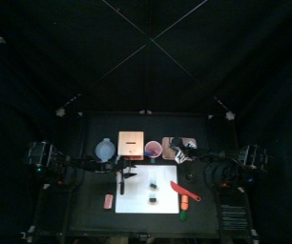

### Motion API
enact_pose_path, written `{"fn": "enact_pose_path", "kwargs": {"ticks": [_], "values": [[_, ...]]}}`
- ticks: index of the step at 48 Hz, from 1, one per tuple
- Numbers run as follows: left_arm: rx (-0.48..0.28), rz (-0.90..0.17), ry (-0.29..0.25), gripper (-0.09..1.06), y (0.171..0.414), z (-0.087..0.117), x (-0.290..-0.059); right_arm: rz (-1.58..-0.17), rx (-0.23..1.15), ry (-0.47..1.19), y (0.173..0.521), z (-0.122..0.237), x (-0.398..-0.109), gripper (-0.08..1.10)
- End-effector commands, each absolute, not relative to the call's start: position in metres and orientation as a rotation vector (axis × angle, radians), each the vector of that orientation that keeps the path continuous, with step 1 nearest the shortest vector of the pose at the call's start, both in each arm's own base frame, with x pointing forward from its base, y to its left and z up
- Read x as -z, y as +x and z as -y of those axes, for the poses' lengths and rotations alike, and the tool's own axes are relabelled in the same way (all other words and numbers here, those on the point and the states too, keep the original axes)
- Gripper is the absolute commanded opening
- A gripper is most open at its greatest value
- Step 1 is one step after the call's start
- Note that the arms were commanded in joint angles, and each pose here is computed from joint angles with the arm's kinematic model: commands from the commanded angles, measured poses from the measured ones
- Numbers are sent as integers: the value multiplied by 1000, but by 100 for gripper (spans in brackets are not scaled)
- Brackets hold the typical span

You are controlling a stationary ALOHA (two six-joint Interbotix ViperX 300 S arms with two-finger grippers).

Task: Place sushi on board then cut the sushi with the knife then place the pieces on the plate
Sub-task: Place the 4 sushi pieces on the plate

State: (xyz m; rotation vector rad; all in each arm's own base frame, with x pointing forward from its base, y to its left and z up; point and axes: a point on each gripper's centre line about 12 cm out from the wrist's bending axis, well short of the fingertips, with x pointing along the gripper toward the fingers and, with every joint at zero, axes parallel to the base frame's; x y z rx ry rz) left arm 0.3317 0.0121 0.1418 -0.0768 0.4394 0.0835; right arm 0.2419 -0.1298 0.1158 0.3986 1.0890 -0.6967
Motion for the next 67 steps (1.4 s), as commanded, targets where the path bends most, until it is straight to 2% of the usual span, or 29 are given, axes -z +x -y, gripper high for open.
{"fn": "enact_pose_path", "kwargs": {"ticks": [1, 10, 16, 22, 31, 48, 67], "values": [[-86, -409, -78, 82, 338, -13, -150, -1015, 690, 375, 251, 131, -141, 79], [-86, -409, -78, 82, 338, -13, -150, -968, 618, 333, 269, 103, -176, 78], [-82, -413, -78, 82, 337, -12, -149, -948, 481, 233, 291, 67, -191, 78], [-81, -424, -76, 82, 336, -12, -148, -939, 306, 86, 312, 19, -194, 78], [-83, -453, -79, 82, 335, -13, -147, -926, 177, 60, 334, -27, -195, 78], [-82, -455, -79, 82, 335, -13, -147, -968, 123, 127, 370, -58, -172, 78], [-82, -458, -78, 82, 334, -12, -146, -1021, 145, 190, 393, -63, -149, 78]]}}
